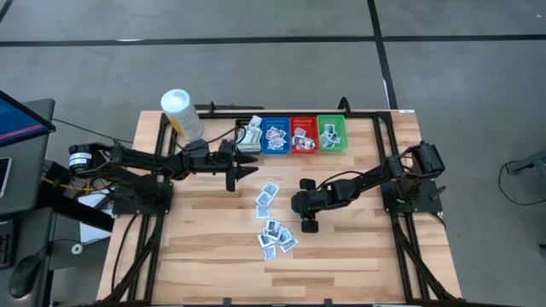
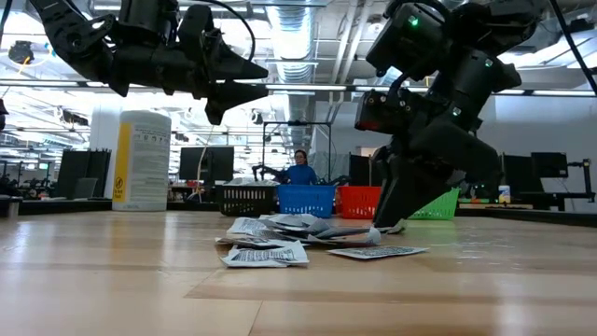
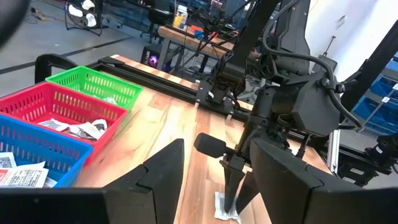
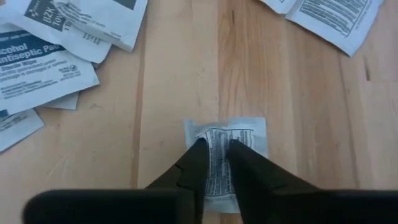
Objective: Pick & Place First Aid Supplies
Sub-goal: Put the gray towelette pack in the red bin
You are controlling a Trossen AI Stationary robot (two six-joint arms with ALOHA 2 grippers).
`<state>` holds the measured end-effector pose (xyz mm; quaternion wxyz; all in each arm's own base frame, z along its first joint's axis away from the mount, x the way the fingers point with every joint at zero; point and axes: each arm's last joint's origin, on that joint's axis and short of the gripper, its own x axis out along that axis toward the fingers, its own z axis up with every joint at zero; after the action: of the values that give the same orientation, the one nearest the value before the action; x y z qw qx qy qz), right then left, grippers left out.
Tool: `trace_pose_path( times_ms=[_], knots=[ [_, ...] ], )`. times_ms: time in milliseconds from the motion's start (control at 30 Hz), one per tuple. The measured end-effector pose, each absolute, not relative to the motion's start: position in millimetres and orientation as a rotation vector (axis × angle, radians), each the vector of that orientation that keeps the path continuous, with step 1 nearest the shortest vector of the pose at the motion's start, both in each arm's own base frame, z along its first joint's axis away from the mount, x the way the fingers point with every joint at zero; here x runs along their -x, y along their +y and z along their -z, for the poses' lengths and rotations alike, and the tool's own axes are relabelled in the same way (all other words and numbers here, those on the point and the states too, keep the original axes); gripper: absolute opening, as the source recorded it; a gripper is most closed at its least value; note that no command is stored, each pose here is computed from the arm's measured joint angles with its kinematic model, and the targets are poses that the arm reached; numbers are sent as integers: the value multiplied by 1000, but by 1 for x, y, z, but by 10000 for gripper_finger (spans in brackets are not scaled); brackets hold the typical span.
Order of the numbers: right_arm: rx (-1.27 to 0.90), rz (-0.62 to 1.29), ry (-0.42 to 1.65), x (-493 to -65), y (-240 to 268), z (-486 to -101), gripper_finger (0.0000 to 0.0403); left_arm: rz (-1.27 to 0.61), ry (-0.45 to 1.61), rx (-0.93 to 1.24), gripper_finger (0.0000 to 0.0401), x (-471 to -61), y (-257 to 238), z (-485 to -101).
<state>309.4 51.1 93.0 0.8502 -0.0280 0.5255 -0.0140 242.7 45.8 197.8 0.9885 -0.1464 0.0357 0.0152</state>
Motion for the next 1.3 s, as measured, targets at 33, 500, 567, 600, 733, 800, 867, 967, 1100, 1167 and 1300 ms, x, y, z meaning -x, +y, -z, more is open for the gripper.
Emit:
trace_pose_path(
  times_ms=[33, 500, 567, 600, 733, 800, 867, 967, 1100, 1167, 1300],
  knots=[
    [60, 31, 1107, -309, 51, -93, 51, -31, 72, 297, 186, -243, 46, -198],
    [122, 0, 1043, -318, 39, -157, 3, -21, 87, 314, 186, -243, 43, -196],
    [115, 22, 1015, -316, 28, -179, 2, -19, 88, 314, 186, -243, 42, -196],
    [105, 39, 1010, -313, 22, -187, 2, -20, 88, 314, 186, -243, 41, -196],
    [21, 77, 849, -308, -3, -233, 2, -20, 88, 314, 186, -243, 41, -196],
    [-50, 85, 720, -304, -14, -261, 2, -20, 88, 314, 186, -243, 41, -196],
    [-120, 69, 586, -299, -24, -284, 2, -21, 88, 314, 186, -243, 41, -196],
    [-226, 2, 335, -290, -34, -322, 4, -22, 88, 314, 186, -243, 41, -196],
    [-346, -152, 90, -273, -45, -361, 6, -22, 88, 314, 186, -243, 41, -196],
    [-387, -223, 9, -267, -48, -373, 7, -22, 88, 314, 186, -243, 41, -196],
    [-412, -321, -78, -257, -49, -389, 7, -22, 88, 314, 186, -243, 41, -196]
  ],
)
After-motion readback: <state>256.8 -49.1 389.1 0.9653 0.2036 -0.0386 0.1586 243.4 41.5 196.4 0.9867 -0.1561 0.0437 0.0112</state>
